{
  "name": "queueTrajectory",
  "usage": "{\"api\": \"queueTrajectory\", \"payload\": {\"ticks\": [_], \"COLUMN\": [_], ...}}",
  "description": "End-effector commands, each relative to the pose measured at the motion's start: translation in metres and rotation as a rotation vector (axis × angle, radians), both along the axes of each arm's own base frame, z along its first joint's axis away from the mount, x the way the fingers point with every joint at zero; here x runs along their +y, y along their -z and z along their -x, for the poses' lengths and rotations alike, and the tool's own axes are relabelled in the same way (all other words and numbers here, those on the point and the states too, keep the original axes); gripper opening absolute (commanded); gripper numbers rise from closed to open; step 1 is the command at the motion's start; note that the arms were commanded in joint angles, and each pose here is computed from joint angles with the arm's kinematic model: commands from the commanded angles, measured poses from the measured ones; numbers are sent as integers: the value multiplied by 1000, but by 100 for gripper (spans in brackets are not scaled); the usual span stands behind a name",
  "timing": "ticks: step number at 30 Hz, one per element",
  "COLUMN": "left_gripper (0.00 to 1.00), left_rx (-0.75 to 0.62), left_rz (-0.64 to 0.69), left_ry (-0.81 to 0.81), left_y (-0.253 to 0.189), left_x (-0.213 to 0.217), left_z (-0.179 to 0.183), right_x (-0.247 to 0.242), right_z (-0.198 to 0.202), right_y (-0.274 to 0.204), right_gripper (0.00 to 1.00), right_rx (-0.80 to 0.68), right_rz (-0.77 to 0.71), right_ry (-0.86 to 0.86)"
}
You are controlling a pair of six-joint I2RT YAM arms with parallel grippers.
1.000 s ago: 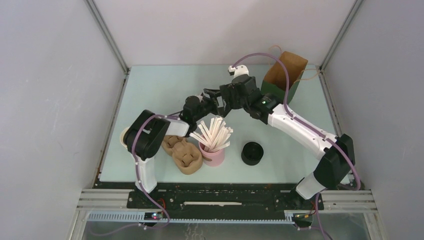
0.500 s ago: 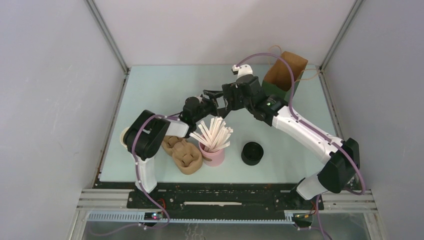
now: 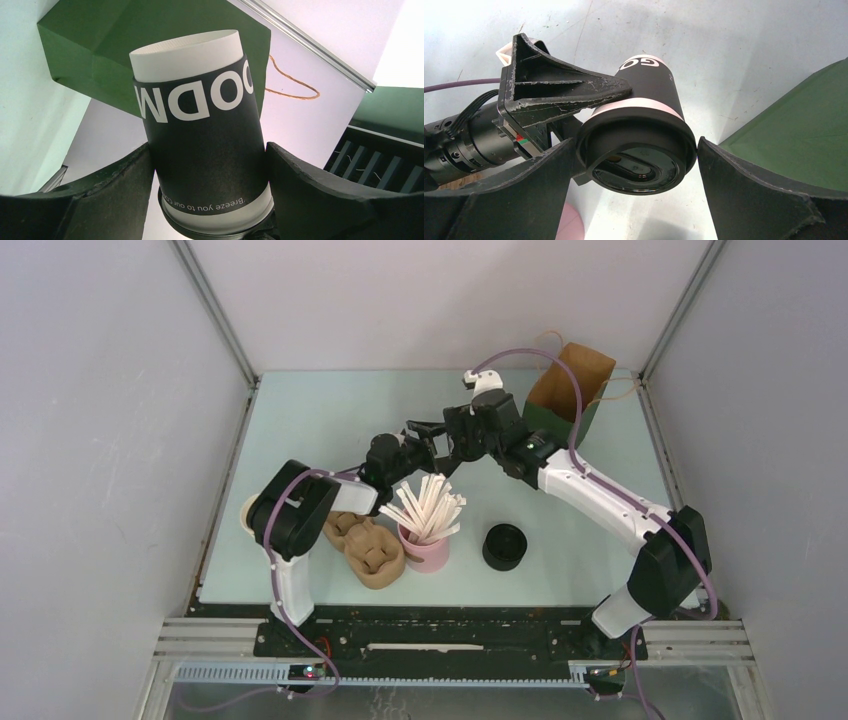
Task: Pack the takeout coffee
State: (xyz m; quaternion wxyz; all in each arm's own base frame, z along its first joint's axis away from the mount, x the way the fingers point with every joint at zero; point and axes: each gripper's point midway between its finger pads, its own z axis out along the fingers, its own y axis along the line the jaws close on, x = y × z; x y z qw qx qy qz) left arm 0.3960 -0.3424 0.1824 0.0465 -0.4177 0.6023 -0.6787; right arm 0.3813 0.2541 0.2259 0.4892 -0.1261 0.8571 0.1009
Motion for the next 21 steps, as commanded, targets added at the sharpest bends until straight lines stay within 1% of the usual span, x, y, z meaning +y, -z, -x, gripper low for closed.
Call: {"api": "queueTrajectory", "payload": {"ticks": [1,5,12,19,21], "left_gripper": [62,62,62,62,62], "left_rx": [68,73,80,68,68], "left_rz": [160,163,164,168,168], "left_ry": [-2,-9,-8,-5,-4], "left_y": [-39,-38,-35,-39,-40], "left_x": [4,4,3,1,2], "left_z": [2,0,-2,-3,-3], "right_x": [-2,-7,-9,-12,-12], "right_z": [-4,-6,18,24,24], "right_y": [-6,-3,-29,-21,-19], "right_gripper": [100,99,100,99,95], "right_rx": [-27,-28,-41,-10,-9], "right_rz": [-27,-12,-43,-12,-10], "right_ry": [25,60,27,32,30]}}
